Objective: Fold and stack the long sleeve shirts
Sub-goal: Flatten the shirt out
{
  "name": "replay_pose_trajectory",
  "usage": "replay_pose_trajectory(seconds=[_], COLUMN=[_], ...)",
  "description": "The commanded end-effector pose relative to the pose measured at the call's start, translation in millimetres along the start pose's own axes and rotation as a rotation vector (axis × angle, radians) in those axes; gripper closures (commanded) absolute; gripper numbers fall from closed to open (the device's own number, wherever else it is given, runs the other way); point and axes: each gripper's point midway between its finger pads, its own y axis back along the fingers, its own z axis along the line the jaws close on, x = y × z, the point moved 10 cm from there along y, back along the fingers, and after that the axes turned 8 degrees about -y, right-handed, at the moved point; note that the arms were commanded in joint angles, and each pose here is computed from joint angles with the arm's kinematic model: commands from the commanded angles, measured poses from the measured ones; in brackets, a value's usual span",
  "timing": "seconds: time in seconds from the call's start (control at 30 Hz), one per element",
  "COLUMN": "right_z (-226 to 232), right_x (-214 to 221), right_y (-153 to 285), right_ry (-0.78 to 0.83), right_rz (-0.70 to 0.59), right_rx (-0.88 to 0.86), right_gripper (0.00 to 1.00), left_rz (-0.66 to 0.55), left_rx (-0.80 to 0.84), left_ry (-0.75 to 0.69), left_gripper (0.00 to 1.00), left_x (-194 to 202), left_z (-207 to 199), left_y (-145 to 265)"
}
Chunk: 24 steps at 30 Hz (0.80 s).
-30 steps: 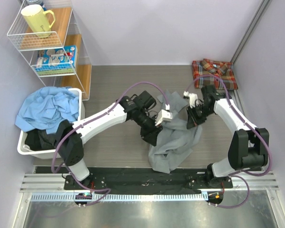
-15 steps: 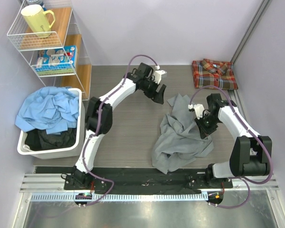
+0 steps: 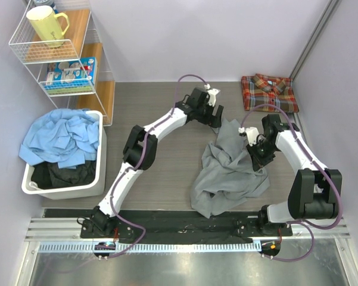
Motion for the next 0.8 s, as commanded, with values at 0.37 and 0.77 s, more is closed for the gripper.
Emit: replay_pose_trajectory(seconds=[0.37, 0.77], right_z=[-3, -7], right_x=[-17, -61], right_y=[16, -12], right_ry=[-0.023, -0.097], right_rz=[-0.044, -0.124], right_rx=[-0.001, -0.201], right_gripper=[0.99, 0.98], left_rz=[0.288, -0.044], left_rx=[-0.338, -0.216], left_ry=[-0.248, 0.003], left_gripper=[0.81, 1.00], left_x=[43, -34], left_z=[-14, 107], left_y=[-26, 157])
